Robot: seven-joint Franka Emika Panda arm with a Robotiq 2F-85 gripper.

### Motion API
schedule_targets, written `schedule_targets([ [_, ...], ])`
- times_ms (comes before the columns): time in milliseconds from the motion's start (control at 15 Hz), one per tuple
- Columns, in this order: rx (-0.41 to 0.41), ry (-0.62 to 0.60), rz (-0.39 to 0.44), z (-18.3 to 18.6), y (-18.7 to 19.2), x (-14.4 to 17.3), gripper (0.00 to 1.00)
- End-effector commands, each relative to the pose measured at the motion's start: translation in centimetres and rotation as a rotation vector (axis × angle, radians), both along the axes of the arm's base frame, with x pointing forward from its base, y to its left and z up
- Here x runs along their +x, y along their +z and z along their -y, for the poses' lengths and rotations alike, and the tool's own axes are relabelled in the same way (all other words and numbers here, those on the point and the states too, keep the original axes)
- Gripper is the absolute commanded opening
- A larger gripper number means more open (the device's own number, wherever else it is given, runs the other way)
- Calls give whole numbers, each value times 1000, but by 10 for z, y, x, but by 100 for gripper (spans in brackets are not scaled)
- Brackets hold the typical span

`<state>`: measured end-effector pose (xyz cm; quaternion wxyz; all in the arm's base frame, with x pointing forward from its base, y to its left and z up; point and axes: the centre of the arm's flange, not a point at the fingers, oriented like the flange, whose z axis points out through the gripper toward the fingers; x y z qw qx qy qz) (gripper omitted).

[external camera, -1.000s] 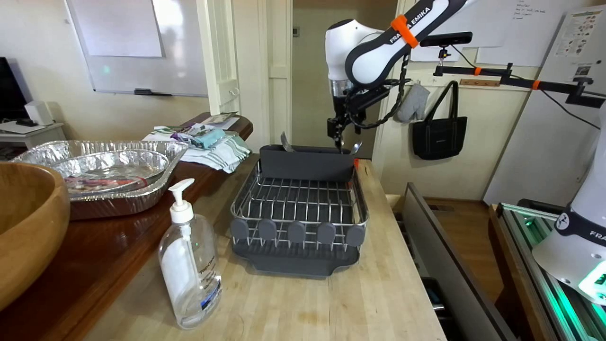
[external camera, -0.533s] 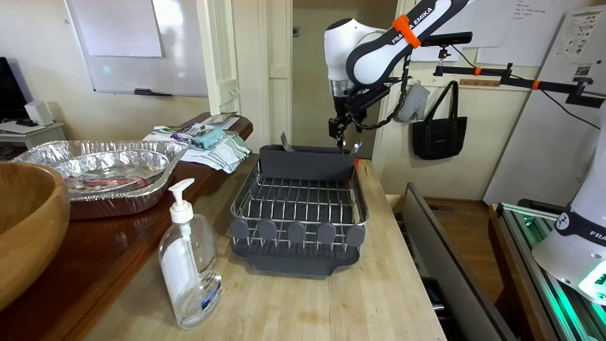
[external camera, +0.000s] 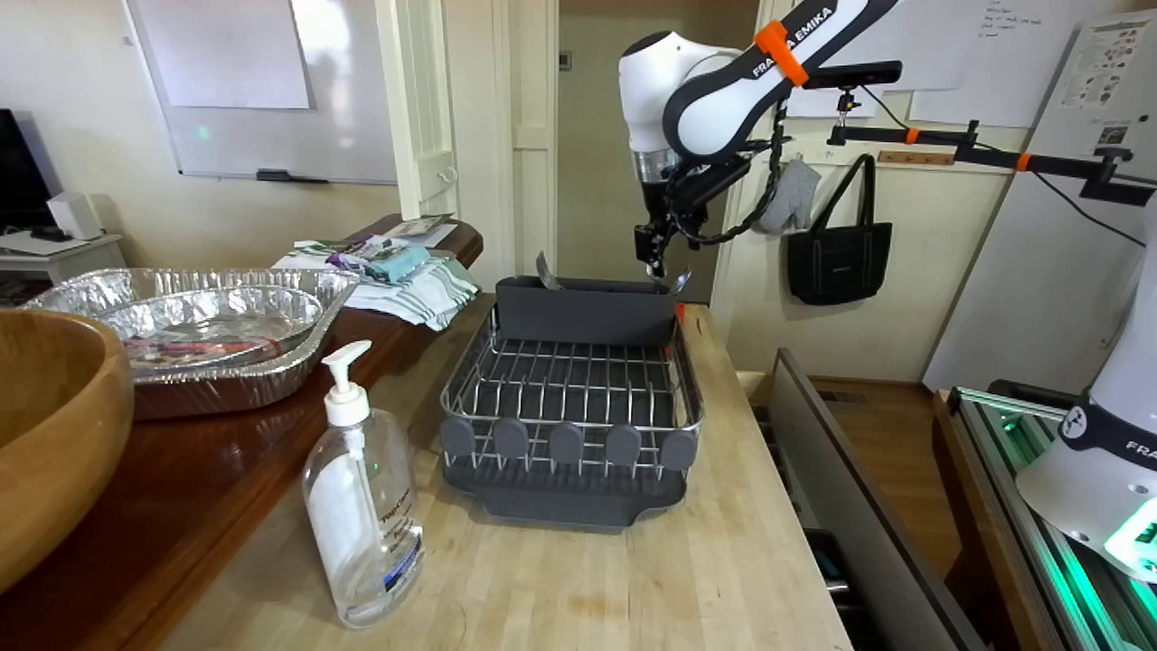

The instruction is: Rearrange the spoons and forks in the utensil holder

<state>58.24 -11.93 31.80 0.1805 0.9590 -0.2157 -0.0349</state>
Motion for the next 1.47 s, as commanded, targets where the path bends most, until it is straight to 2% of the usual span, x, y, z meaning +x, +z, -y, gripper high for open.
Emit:
schedule_targets([
  [0, -20, 6, -53, 2, 1, -13, 100],
  [400, -30, 5, -95, 3, -2, -19, 100],
  [667, -26, 4, -86, 3, 0, -22, 100],
  [1000, 11, -26, -15, 4, 12, -19, 100],
  [1200, 65, -61, 38, 3, 17, -9, 100],
  [1400, 140, -146, 97, 0, 17, 3, 100],
])
